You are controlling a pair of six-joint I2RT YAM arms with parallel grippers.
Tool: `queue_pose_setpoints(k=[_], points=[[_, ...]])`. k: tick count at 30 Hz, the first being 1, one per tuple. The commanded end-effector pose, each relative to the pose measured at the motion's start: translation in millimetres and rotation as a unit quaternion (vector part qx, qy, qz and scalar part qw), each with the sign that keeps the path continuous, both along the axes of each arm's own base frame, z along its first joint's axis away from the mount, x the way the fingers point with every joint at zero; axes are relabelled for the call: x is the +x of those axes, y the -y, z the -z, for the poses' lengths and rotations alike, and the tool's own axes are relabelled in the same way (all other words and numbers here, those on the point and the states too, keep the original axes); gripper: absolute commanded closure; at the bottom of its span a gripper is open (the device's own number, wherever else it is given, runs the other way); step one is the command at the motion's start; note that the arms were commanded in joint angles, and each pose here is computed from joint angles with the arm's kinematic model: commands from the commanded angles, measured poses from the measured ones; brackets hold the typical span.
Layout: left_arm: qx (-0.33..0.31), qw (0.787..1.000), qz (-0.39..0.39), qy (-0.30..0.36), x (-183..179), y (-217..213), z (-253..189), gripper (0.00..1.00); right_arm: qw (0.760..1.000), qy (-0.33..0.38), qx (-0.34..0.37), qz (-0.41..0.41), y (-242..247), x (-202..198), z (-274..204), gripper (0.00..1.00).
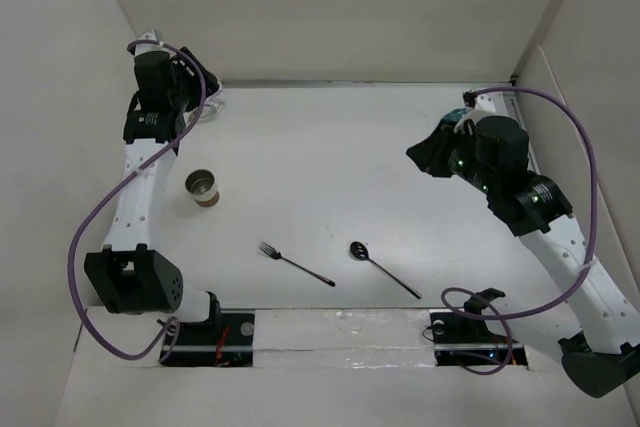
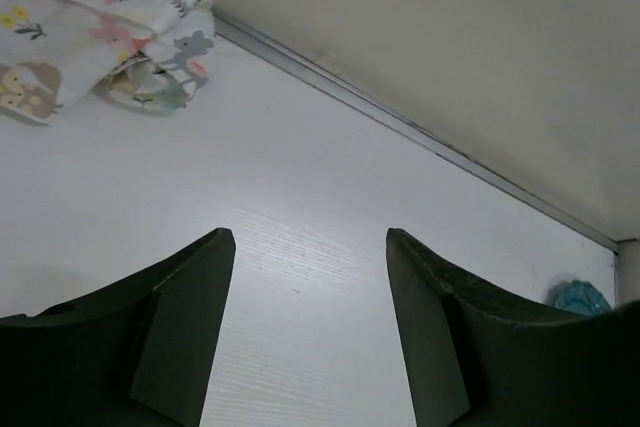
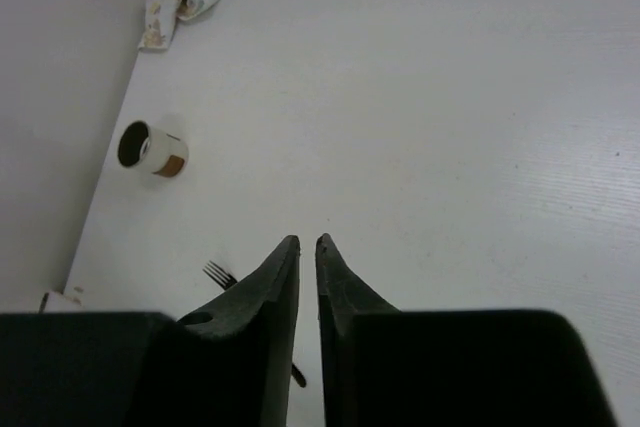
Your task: Set the dinner table for one person
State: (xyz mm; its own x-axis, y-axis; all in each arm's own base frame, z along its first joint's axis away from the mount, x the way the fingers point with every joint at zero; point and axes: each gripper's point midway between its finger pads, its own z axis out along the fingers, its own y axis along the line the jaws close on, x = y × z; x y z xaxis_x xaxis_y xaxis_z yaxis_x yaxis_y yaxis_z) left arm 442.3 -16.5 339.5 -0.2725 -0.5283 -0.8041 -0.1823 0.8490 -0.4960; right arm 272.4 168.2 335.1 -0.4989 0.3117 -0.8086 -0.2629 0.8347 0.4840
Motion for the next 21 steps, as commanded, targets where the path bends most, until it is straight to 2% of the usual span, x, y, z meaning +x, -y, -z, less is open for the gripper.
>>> queue_pose_setpoints(k=[1, 3, 4, 5, 6, 7, 8, 9, 13, 14, 15, 17, 19, 20, 21], points=[[-0.003, 0.999, -0.043, 0.002, 9.7, -13.5, 6.5, 0.41, 0.999, 0.024, 0.013, -0.02, -10.0, -1.5, -16.8, 0.63], [-0.012, 0.997, -0.074, -0.011, 15.1, -34.3, 17.7, 0.42, 0.999, 0.023, 0.013, -0.02, -10.2, -1.2, -16.4, 0.49], [-0.039, 0.994, -0.097, -0.03, 21.6, -43.9, 35.0, 0.43, 0.999, 0.022, 0.013, -0.019, -10.1, -1.0, -15.7, 0.45], [-0.076, 0.989, -0.119, -0.05, 28.1, -62.4, 55.5, 0.57, 1.0, 0.017, 0.012, -0.019, -10.3, -1.3, -12.2, 0.52], [-0.077, 0.987, -0.134, -0.038, 29.2, -78.0, 51.2, 0.58, 1.0, 0.017, 0.012, -0.019, -10.3, -1.3, -12.2, 0.52], [-0.11, 0.986, -0.108, -0.058, 36.7, -74.2, 73.4, 0.7, 1.0, 0.014, 0.01, -0.017, -9.5, -1.0, -10.1, 0.79], [-0.127, 0.984, -0.114, -0.056, 41.9, -81.4, 78.8, 0.98, 1.0, 0.013, 0.008, -0.015, -8.7, -0.8, -8.7, 0.9], [-0.133, 0.981, -0.127, -0.064, 50.1, -91.0, 94.8, 1.0, 1.0, 0.013, 0.007, -0.012, -7.9, 0.0, -8.3, 1.0], [-0.103, 0.976, -0.174, -0.084, 75.1, -120.7, 122.0, 1.0, 1.0, 0.003, 0.003, -0.007, -7.2, 4.8, -1.7, 1.0], [-0.101, 0.975, -0.173, -0.092, 79.2, -121.6, 128.5, 0.95, 1.0, -0.002, 0.0, -0.007, -7.8, 6.0, -0.2, 1.0], [-0.09, 0.971, -0.193, -0.111, 83.7, -131.2, 148.2, 0.86, 1.0, -0.003, -0.001, -0.005, -7.4, 7.1, -0.1, 1.0], [-0.082, 0.968, -0.206, -0.116, 92.2, -138.8, 154.7, 0.66, 1.0, -0.01, -0.005, -0.003, -7.5, 8.3, 4.4, 1.0], [-0.077, 0.964, -0.218, -0.13, 99.7, -145.4, 172.9, 0.58, 1.0, -0.015, -0.006, -0.004, -8.4, 9.3, 7.6, 1.0], [-0.076, 0.963, -0.221, -0.132, 102.6, -147.1, 176.6, 0.5, 1.0, -0.022, -0.007, -0.004, -9.9, 10.8, 11.9, 1.0], [-0.076, 0.96, -0.225, -0.146, 106.3, -149.1, 193.1, 0.49, 1.0, -0.023, -0.006, -0.005, -10.9, 11.3, 11.9, 1.0]])
